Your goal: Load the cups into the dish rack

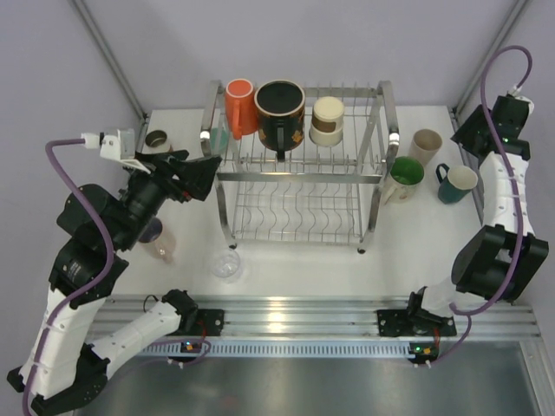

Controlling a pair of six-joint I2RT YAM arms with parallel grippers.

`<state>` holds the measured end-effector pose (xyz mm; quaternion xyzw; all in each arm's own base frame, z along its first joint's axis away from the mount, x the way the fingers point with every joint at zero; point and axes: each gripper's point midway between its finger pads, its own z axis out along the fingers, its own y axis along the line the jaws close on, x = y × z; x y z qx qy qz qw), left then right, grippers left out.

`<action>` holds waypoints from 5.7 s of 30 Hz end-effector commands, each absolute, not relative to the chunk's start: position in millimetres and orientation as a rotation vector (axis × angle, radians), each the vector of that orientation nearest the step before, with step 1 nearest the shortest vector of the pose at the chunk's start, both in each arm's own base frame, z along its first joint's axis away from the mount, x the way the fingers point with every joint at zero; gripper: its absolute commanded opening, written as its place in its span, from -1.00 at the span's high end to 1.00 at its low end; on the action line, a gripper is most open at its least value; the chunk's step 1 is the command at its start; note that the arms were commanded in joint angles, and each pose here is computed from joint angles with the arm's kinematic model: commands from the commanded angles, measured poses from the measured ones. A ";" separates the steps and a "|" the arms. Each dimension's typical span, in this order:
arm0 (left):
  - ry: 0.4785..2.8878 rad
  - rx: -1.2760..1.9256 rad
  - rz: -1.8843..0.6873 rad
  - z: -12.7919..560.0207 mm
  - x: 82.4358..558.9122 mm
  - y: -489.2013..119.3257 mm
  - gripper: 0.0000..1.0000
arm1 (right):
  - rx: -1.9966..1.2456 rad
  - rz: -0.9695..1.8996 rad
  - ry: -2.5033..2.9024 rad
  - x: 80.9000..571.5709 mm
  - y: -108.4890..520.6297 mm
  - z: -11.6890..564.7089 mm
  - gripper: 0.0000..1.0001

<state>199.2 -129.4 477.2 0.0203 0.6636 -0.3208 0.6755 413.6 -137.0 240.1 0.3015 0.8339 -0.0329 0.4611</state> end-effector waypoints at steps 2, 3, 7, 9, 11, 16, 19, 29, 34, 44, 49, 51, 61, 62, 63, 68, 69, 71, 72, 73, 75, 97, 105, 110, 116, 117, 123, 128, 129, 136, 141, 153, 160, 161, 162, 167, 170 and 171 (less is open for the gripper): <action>1.436 0.054 -0.719 490.4 200.5 -129.1 -0.93 | 0.651 -0.007 1.992 431.4 -127.5 261.1 -0.23; 1.433 0.055 -0.721 491.3 199.2 -128.5 -0.93 | 0.633 0.026 1.999 436.5 -123.2 260.1 -0.23; 1.423 0.054 -0.726 494.2 196.1 -126.7 -0.93 | 0.595 0.013 2.054 457.6 -118.8 245.9 -0.13; 1.415 0.055 -0.729 496.5 194.0 -125.6 -0.93 | 0.589 0.013 2.081 470.0 -119.5 237.5 -0.08; 1.408 0.052 -0.733 499.0 192.2 -124.4 -0.93 | 0.577 0.009 2.124 478.3 -118.5 223.2 -0.02; 1.401 0.050 -0.747 503.4 190.5 -125.0 -0.92 | 0.557 0.021 2.158 495.0 -117.9 207.8 -0.02; 1.402 0.058 -0.772 506.0 190.1 -129.6 -0.91 | 0.556 0.042 2.185 499.7 -114.6 193.6 -0.02; 1.397 0.106 -0.849 524.0 191.2 -148.4 -0.90 | 0.552 0.059 2.247 517.8 -115.9 167.8 -0.03; 1.375 0.164 -0.938 540.3 185.8 -164.8 -0.89 | 0.565 0.063 2.266 518.9 -115.9 153.4 0.04; 1.355 0.205 -1.019 557.7 188.4 -183.8 -0.87 | 0.562 0.032 2.207 531.8 -124.0 172.8 1.00; 1.352 0.205 -1.031 562.7 193.2 -188.6 -0.87 | 0.537 0.009 2.052 533.8 -128.9 251.9 1.00; 1.350 0.204 -1.041 565.8 193.9 -190.5 -0.87 | 0.523 0.004 1.979 529.6 -129.4 287.6 1.00; 1.233 0.210 -1.279 619.8 186.8 -216.1 -0.90 | 0.324 0.282 1.338 392.2 -62.8 532.9 1.00; 1.227 0.208 -1.332 624.5 184.1 -220.2 -0.90 | 0.264 0.351 1.231 375.8 -47.1 561.7 1.00; 1.195 0.240 -1.376 633.5 182.6 -227.7 -0.90 | 0.234 0.389 1.183 360.7 -36.7 573.7 1.00; 1.099 0.268 -1.568 663.6 171.0 -241.1 -0.90 | -0.019 0.698 0.912 265.6 36.8 631.3 1.00; 1.038 0.287 -1.600 674.7 164.1 -239.8 -0.90 | -0.084 0.719 0.829 241.8 47.6 647.2 1.00; 1.032 0.268 -1.669 678.4 165.0 -243.6 -0.90 | -0.121 0.817 0.807 222.0 62.1 654.4 1.00; 0.996 0.276 -1.696 682.1 163.8 -244.8 -0.92 | -0.164 0.839 0.754 205.5 69.1 663.1 1.00; 0.996 0.255 -1.751 683.0 164.0 -246.5 -0.93 | -0.165 0.932 0.738 195.6 75.3 664.5 1.00; 0.940 0.256 -1.812 686.9 161.6 -246.9 -0.95 | -0.267 1.005 0.630 167.9 87.3 670.2 1.00; 0.684 0.350 -2.183 721.7 137.1 -327.0 -0.96 | -0.304 1.120 0.406 129.2 108.9 686.6 1.00; 0.654 0.397 -2.194 715.7 125.6 -343.6 -0.88 | -0.296 1.123 0.432 146.7 113.8 677.0 1.00; 0.625 0.378 -2.198 718.3 127.9 -349.2 -0.88 | -0.285 1.097 0.421 156.5 116.2 671.1 1.00; 0.650 0.321 -2.202 712.7 145.9 -364.6 -0.79 | -0.293 1.059 0.446 167.6 123.7 657.8 1.00; 0.655 0.311 -2.198 711.0 148.5 -366.1 -0.77 | -0.294 1.045 0.447 169.0 124.1 656.5 1.00; 0.637 0.253 -2.115 712.6 157.8 -360.4 -0.60 | -0.304 1.021 0.487 176.6 128.3 642.5 1.00; 0.619 0.244 -2.084 716.0 157.0 -354.2 -0.10 | -0.328 1.009 0.566 190.2 136.7 620.7 1.00; 0.618 0.243 -2.081 716.4 157.0 -353.7 0.07 | -0.336 1.002 0.584 193.8 138.7 616.0 1.00; 0.665 0.241 -2.041 708.4 162.6 -359.0 1.00 | -0.349 0.971 0.709 217.3 146.0 585.0 0.89; 0.687 0.274 -2.020 699.2 161.4 -362.4 1.00 | -0.331 0.936 0.735 220.8 142.8 580.2 0.77; 0.805 0.278 -1.747 680.8 170.9 -347.6 1.00 | -0.322 0.855 0.864 231.0 139.5 559.7 -0.21; 0.915 0.298 -1.506 674.1 199.0 -354.4 1.00 | -0.373 0.800 1.055 234.8 143.6 514.0 -0.47; 0.925 0.298 -1.486 672.6 202.5 -356.6 1.00 | -0.372 0.798 1.088 233.2 143.2 502.3 -0.48; 0.947 0.314 -1.447 666.8 207.7 -360.3 1.00 | -0.375 0.786 1.096 232.0 142.3 496.8 -0.48; 1.008 0.337 -1.314 654.7 235.4 -379.1 1.00 | -0.389 0.748 1.162 226.5 139.5 477.6 -0.49; 1.035 0.362 -1.245 644.2 248.9 -389.7 1.00 | -0.368 0.702 1.183 223.4 132.3 470.6 -0.49; 1.033 0.371 -1.218 642.2 252.1 -391.1 1.00 | -0.364 0.684 1.181 222.0 129.8 470.7 -0.50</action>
